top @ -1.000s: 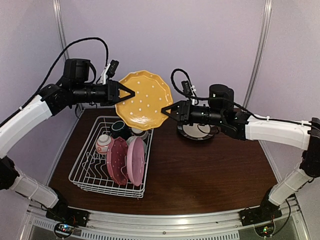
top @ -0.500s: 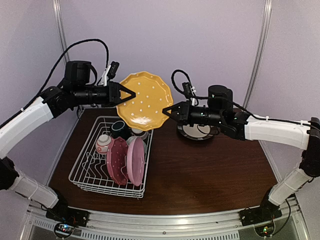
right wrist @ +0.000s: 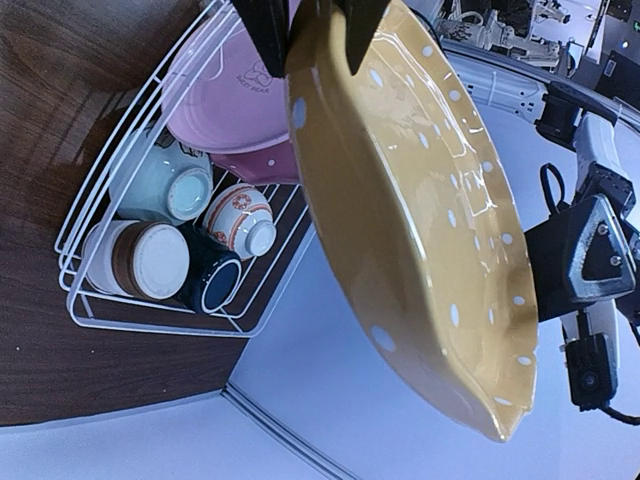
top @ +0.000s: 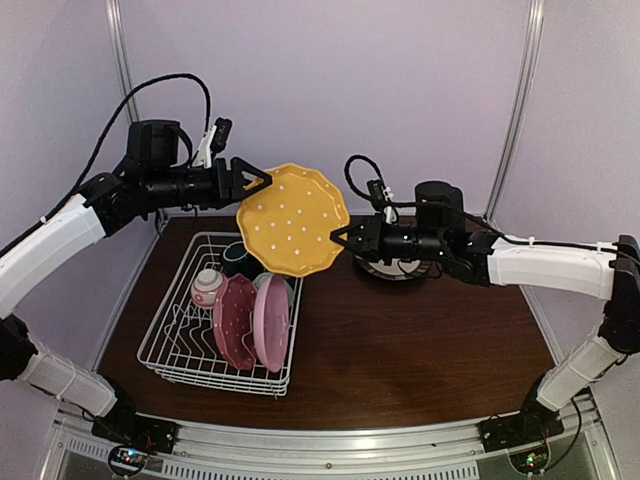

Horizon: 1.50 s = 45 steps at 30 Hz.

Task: Unload the mixed dishes from the dish rack
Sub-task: Pass from the left arm to the right, then place the plate with another plate.

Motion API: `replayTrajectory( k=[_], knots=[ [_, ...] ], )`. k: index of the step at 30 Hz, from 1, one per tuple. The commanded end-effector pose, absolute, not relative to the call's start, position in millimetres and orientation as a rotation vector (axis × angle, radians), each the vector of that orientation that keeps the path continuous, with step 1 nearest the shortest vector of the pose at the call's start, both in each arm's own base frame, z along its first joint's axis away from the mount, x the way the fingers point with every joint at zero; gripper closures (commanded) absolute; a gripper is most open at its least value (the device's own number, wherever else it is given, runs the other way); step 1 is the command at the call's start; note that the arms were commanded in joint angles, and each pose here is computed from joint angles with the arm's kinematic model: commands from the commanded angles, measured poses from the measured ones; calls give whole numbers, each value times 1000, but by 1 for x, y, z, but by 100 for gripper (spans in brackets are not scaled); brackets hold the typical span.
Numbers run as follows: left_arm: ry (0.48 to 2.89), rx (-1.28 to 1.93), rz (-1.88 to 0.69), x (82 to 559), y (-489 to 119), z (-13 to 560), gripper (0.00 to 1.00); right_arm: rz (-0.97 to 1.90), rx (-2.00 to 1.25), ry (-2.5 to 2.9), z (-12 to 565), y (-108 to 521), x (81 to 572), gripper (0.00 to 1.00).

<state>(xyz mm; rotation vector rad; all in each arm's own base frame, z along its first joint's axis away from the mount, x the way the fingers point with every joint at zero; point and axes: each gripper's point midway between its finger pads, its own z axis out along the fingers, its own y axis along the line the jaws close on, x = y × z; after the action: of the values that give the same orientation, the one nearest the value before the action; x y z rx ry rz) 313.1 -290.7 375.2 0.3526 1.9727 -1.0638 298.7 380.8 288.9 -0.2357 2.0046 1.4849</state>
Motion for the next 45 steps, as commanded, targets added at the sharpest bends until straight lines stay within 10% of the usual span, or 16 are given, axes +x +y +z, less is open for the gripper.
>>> replayTrajectory(
  k=[1, 6, 45],
  knots=[
    [1922, 303, -1006, 319, -279, 390, 32, 1566, -244, 1771, 358, 364, 297, 100],
    [1928, 261, -951, 323, -268, 391, 3, 1529, -178, 1791, 352, 345, 311, 100],
    [1990, 176, -699, 316, -221, 365, 3, 1149, 419, 2112, 186, 174, 496, 100]
  ],
)
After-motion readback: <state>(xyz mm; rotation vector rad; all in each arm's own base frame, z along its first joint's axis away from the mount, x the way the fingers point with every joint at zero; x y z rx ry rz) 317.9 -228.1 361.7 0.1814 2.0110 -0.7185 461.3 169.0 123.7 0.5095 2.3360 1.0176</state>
